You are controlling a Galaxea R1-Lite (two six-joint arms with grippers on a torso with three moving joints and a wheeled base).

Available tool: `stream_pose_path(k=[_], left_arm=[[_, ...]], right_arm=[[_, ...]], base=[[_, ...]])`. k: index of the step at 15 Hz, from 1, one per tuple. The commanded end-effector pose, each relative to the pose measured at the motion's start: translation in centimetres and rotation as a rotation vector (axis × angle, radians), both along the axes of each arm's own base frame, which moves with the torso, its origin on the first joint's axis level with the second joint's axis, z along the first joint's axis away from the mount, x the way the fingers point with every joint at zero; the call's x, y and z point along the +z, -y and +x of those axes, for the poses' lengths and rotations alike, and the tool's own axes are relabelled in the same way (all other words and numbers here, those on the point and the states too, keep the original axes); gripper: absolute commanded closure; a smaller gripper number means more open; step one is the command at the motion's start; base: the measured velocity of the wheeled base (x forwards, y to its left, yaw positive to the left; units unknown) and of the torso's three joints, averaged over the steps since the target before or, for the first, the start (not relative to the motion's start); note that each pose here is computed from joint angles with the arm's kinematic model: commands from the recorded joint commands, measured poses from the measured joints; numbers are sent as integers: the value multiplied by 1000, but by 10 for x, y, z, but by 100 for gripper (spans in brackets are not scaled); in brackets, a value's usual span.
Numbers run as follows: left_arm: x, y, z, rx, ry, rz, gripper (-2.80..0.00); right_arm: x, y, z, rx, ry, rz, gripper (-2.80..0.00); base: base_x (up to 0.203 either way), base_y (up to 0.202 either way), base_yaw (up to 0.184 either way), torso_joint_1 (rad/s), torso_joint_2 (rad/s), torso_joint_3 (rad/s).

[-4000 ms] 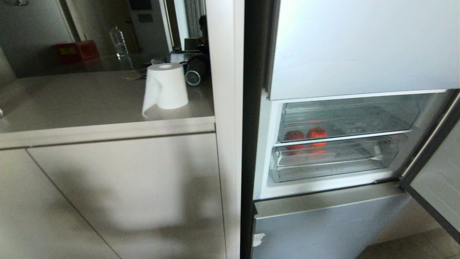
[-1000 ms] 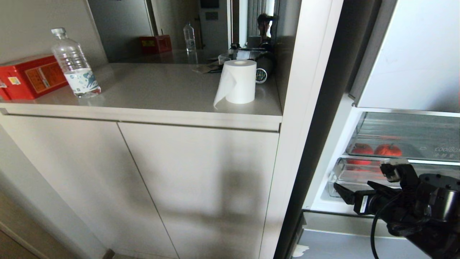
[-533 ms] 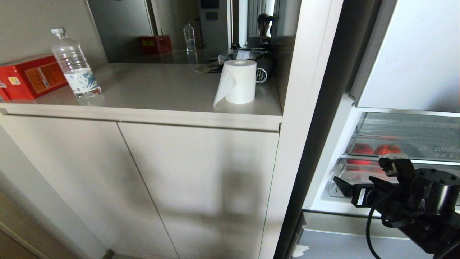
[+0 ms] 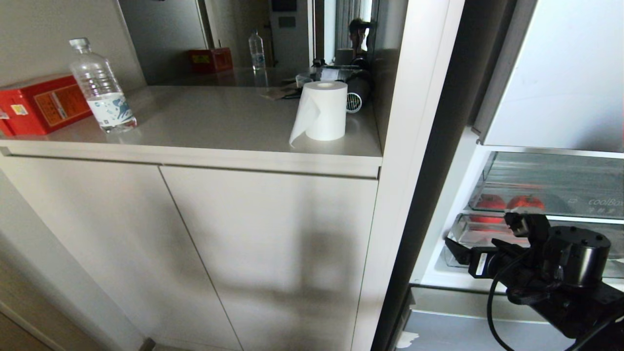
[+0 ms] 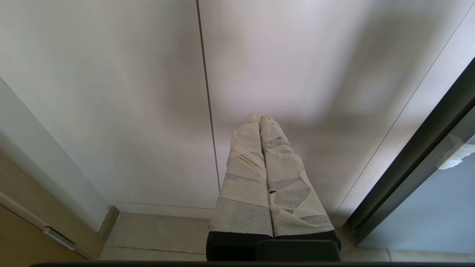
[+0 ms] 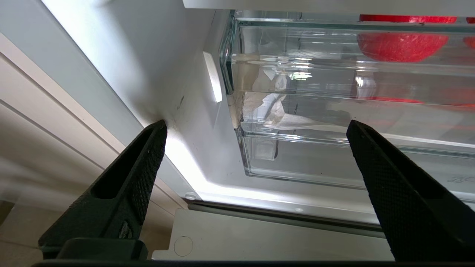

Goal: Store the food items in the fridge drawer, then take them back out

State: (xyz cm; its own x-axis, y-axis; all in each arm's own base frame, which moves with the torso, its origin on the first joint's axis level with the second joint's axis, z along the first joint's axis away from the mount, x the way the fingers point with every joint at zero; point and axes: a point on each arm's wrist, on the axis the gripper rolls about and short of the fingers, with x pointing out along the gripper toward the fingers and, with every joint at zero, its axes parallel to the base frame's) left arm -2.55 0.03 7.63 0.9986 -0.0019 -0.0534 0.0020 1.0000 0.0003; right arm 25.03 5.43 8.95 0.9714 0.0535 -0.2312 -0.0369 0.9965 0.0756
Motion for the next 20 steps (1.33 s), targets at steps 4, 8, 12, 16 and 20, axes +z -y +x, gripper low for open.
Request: stream_pose_path(k=[4, 8, 12, 16, 20], left_arm=[[0, 0, 0, 0, 0, 0, 0], [0, 0, 0, 0, 0, 0, 0], [0, 0, 0, 0, 0, 0, 0], [0, 0, 0, 0, 0, 0, 0], [0, 0, 0, 0, 0, 0, 0]], right_arm=[[-1, -2, 4, 3, 8, 3, -280], [-4, -10, 7, 33, 0, -2, 0], [-2, -18, 12, 37, 17, 1, 0], [-2, -22, 12, 48, 21, 3, 0], [-4, -20, 5, 47, 11, 2, 0]], base=[[0, 0, 0, 0, 0, 0], [0, 0, 0, 0, 0, 0], [0, 0, 0, 0, 0, 0], [0, 0, 0, 0, 0, 0], [0, 0, 0, 0, 0, 0]])
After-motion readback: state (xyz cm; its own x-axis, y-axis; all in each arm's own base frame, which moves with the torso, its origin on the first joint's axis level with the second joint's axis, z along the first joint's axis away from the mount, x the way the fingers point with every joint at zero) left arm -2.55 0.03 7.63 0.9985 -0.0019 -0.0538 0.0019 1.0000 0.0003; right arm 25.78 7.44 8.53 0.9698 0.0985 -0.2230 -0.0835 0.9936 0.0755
